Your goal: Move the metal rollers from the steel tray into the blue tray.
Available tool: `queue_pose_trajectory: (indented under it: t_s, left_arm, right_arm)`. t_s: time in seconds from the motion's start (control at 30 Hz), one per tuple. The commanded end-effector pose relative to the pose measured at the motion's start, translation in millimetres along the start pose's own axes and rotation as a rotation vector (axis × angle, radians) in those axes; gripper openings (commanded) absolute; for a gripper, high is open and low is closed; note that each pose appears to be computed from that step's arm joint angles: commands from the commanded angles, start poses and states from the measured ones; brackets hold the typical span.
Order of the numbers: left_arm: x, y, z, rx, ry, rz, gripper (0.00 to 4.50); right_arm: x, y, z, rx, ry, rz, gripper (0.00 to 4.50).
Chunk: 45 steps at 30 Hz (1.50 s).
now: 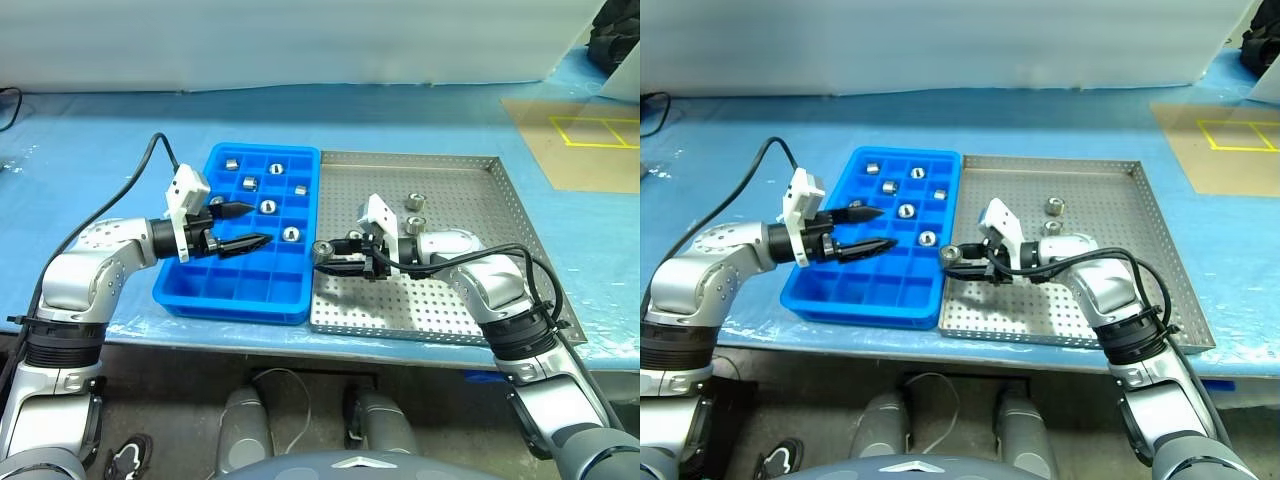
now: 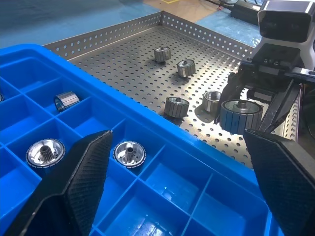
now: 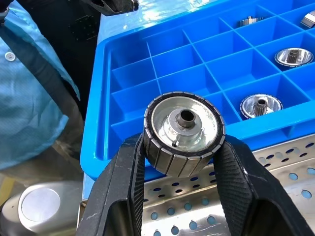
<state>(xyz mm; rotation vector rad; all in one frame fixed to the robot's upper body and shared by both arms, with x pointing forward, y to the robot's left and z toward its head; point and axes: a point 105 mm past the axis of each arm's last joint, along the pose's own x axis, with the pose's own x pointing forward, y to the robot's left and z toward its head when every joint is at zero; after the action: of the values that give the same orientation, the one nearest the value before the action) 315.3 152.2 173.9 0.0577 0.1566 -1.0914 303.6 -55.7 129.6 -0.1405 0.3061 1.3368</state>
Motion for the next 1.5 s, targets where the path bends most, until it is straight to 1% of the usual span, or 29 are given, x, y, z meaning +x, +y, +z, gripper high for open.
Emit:
queue_pose_trajectory:
  t_s: [0.03,0.23,0.37,0.5,0.57,0.67,0.8,1.0,1.17,1.23,1.3,1.33,1.4,1.43,1.5]
  left_arm:
    - [1,-5,12,0.043,-0.022,-0.022,4.5]
    - [2,-8,7,0.033,-0.021,-0.03,4.5]
    - [3,-8,7,0.029,-0.021,-0.035,4.5]
    - [4,-9,8,0.031,-0.016,-0.052,4.5]
    - [2,-8,9,0.032,-0.012,-0.052,4.5]
    - [-3,-6,10,0.036,0.003,-0.051,4.5]
    - [-13,3,10,0.05,0.034,-0.026,4.5]
    - [-17,6,10,0.056,0.059,-0.019,4.5]
    - [-17,1,7,0.047,0.061,-0.024,4.5]
    - [-17,-2,7,0.043,0.061,-0.026,4.5]
    - [-16,-4,6,0.034,0.059,-0.032,4.5]
    - [-15,-6,4,0.031,0.063,-0.039,4.5]
    - [-12,-12,2,0.029,0.067,-0.057,4.5]
    - [-10,-14,1,0.028,0.066,-0.064,4.5]
    - [-8,-16,3,0.025,0.054,-0.072,4.5]
  right_arm:
    - [-2,6,9,-0.02,-0.02,0.029,1.63]
    - [-1,11,1,0.005,0.02,0.06,1.63]
    - [3,8,-14,0.018,0.066,0.034,1.63]
    - [16,4,-3,-0.006,0.014,0.0,1.63]
    - [25,5,13,0.014,-0.04,0.015,1.63]
    - [38,16,31,0.009,-0.071,0.079,1.63]
    - [49,29,34,0.024,-0.059,0.152,1.63]
    - [57,43,25,0.065,0.005,0.252,1.63]
    - [63,42,14,0.113,0.012,0.243,1.63]
    - [64,41,5,0.103,0.035,0.233,1.63]
    - [63,44,-4,0.093,0.053,0.247,2.34]
    - [64,43,-7,0.1,0.054,0.241,2.54]
    - [64,41,-8,0.147,0.05,0.227,3.2]
    - [63,40,-4,0.159,0.038,0.23,3.47]
    - [57,34,9,0.161,-0.009,0.212,3.47]
